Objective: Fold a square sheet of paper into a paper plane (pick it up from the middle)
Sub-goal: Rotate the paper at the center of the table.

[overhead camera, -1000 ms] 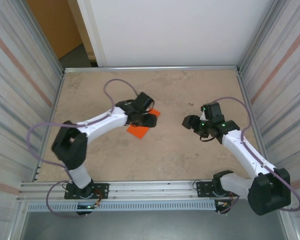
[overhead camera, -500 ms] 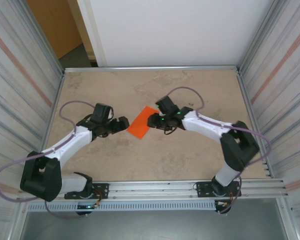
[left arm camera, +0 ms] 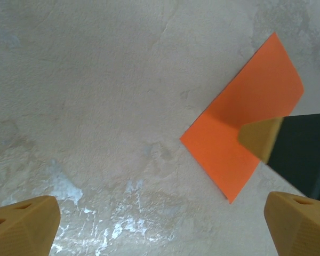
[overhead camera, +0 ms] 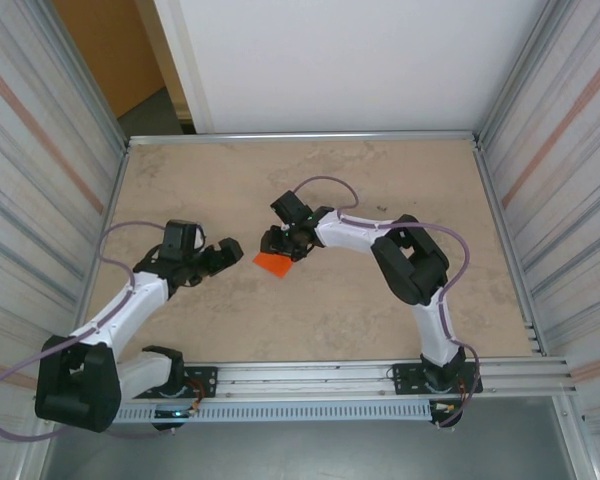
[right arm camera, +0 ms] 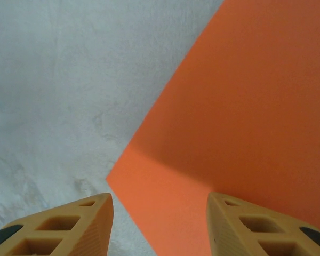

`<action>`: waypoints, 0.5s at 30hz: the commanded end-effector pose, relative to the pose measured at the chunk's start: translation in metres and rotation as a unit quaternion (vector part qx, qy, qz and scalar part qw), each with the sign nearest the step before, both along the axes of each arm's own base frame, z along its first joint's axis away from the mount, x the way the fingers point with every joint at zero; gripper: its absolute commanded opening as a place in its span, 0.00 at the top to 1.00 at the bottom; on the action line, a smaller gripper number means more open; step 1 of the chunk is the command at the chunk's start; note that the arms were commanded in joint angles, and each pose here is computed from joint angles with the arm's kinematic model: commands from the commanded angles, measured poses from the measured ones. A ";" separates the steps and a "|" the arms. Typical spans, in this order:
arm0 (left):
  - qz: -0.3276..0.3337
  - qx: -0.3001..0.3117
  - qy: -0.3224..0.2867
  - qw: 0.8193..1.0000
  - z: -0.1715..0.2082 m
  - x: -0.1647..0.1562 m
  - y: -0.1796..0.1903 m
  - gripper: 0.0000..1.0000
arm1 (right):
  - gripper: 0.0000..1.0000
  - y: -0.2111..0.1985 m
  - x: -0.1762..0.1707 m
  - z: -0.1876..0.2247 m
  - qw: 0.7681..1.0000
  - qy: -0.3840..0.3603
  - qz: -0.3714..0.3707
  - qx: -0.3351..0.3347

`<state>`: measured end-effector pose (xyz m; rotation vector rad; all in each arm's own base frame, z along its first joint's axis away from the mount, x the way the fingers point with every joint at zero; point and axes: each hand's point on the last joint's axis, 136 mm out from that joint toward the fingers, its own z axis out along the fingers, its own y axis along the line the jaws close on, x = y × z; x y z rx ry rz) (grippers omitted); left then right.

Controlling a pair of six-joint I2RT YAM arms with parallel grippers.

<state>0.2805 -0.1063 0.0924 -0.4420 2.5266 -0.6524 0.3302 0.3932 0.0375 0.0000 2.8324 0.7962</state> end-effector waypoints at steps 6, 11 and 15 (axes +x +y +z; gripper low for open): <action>0.009 -0.015 -0.022 1.000 0.024 0.026 -0.005 0.03 | 0.52 -0.031 -0.043 -0.036 0.991 0.086 0.073 -0.076; 0.013 -0.034 -0.018 0.999 0.031 0.033 -0.010 0.03 | 0.52 -0.065 -0.083 -0.035 0.975 0.093 0.172 -0.106; 0.003 -0.072 -0.016 0.997 0.033 0.033 -0.023 0.03 | 0.54 -0.086 -0.101 -0.024 0.958 0.068 0.255 -0.110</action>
